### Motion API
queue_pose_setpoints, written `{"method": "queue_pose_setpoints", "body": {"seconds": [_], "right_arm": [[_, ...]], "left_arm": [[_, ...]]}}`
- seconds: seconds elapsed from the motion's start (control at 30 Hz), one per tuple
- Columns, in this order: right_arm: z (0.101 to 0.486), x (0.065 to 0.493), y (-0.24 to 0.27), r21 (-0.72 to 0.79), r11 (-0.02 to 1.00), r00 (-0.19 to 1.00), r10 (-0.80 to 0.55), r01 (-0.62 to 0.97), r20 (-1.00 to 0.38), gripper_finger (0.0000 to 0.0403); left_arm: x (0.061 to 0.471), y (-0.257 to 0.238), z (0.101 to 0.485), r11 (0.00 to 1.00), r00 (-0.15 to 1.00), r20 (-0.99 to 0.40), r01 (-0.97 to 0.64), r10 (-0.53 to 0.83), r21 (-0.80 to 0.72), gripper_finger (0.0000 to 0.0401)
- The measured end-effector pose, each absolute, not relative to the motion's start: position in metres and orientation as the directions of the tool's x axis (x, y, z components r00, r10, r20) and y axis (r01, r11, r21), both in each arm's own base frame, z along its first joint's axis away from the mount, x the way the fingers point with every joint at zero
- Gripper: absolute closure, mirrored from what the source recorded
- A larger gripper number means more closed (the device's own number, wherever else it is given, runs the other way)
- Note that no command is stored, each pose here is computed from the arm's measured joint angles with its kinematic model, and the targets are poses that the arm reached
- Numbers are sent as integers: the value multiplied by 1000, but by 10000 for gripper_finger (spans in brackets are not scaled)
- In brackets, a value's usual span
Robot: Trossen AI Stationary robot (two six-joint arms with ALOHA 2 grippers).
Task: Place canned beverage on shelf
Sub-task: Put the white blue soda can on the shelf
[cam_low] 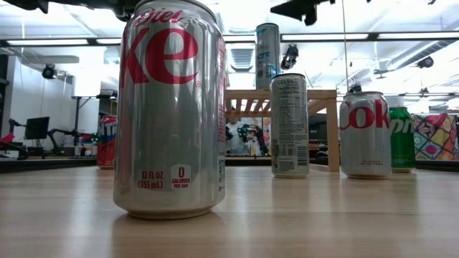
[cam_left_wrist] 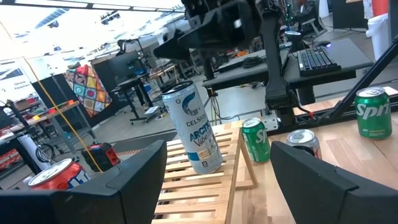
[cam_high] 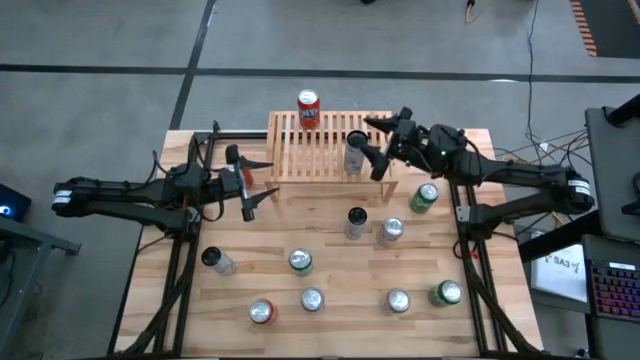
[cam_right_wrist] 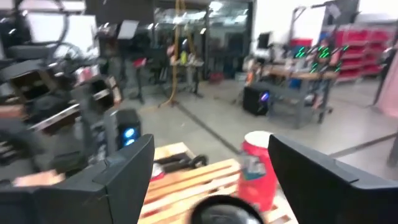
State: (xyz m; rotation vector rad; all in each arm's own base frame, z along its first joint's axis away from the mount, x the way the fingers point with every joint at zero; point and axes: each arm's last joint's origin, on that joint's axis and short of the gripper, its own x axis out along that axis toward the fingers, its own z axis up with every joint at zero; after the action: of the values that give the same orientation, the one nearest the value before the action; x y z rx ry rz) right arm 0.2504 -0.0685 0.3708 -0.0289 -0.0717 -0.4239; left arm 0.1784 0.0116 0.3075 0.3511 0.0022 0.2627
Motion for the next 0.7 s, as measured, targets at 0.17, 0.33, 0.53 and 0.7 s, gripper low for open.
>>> {"method": "queue_pose_setpoints", "body": {"seconds": [0.17,0.33,0.53,0.7], "right_arm": [[388,264,-44,-20,948,948,-317,317,-30,135],[400,272,-24,12,967,947,-249,256,-204,179],[390,270,-22,79,918,830,-312,390,-463,242],[372,262,-26,53,849,687,-388,526,-614,297]], "left_arm": [[178,12,307,905,966,43,-254,255,340,130],[178,12,307,906,966,42,-254,255,338,130],[178,12,307,907,966,41,-253,254,338,130],[178,12,307,907,966,43,-254,255,337,130]]}}
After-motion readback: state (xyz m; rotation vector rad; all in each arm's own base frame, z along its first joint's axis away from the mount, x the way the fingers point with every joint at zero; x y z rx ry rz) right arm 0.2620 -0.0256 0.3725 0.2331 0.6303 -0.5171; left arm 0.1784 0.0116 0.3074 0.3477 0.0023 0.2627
